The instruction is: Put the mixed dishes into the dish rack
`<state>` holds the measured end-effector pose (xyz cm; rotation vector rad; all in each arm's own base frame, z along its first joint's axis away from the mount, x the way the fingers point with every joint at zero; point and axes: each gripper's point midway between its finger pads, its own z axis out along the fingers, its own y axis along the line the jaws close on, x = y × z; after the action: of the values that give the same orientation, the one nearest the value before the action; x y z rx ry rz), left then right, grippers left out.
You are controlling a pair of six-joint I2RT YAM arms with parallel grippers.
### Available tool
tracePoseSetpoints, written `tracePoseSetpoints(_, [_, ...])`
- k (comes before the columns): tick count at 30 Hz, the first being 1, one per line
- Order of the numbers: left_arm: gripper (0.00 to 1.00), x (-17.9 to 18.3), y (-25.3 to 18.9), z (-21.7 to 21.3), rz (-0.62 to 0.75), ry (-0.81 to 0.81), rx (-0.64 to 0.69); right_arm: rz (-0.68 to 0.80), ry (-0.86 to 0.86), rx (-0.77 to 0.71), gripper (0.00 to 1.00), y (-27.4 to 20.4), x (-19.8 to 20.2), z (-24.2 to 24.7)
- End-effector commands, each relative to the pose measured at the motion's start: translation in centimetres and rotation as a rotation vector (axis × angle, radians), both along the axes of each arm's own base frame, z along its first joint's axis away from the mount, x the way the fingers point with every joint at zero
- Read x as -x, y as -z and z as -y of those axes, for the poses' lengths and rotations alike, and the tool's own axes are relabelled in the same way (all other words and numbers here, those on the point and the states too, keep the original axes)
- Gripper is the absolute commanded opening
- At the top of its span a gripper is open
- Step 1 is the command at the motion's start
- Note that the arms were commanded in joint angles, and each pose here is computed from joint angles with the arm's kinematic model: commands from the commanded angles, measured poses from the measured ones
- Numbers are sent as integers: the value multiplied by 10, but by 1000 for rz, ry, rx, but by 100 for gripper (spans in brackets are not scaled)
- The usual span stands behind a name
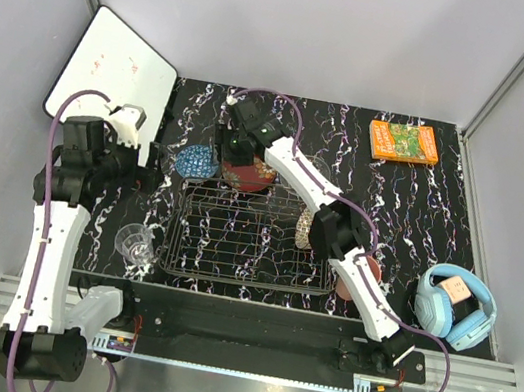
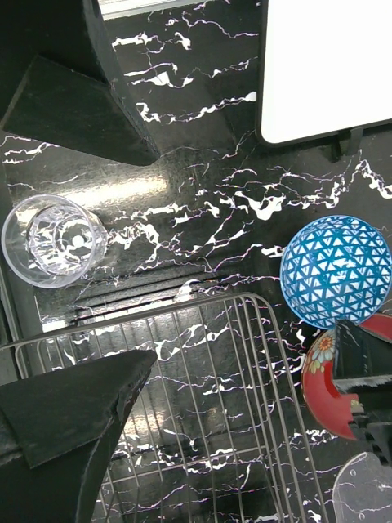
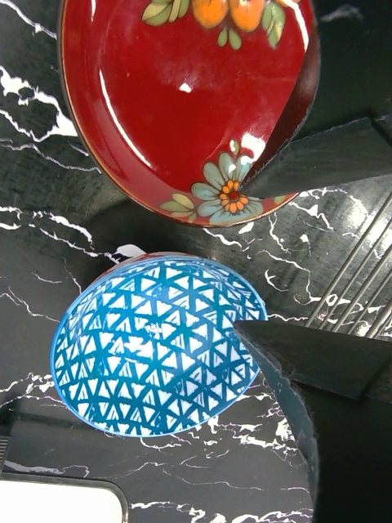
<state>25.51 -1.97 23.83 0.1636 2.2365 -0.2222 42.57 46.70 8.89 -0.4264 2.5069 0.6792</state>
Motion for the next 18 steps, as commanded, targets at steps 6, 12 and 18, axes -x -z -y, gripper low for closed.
tracePoseSetpoints(6, [99,-10,-6,6,44,27,28,8,-52,-81,68,-2,-2,-19])
tracePoseSetpoints(12, [99,-12,-5,5,44,32,20,-17,-59,-85,65,13,1,-23])
tracePoseSetpoints(18, [99,-11,-6,7,51,44,24,-54,-68,-112,59,21,5,-29])
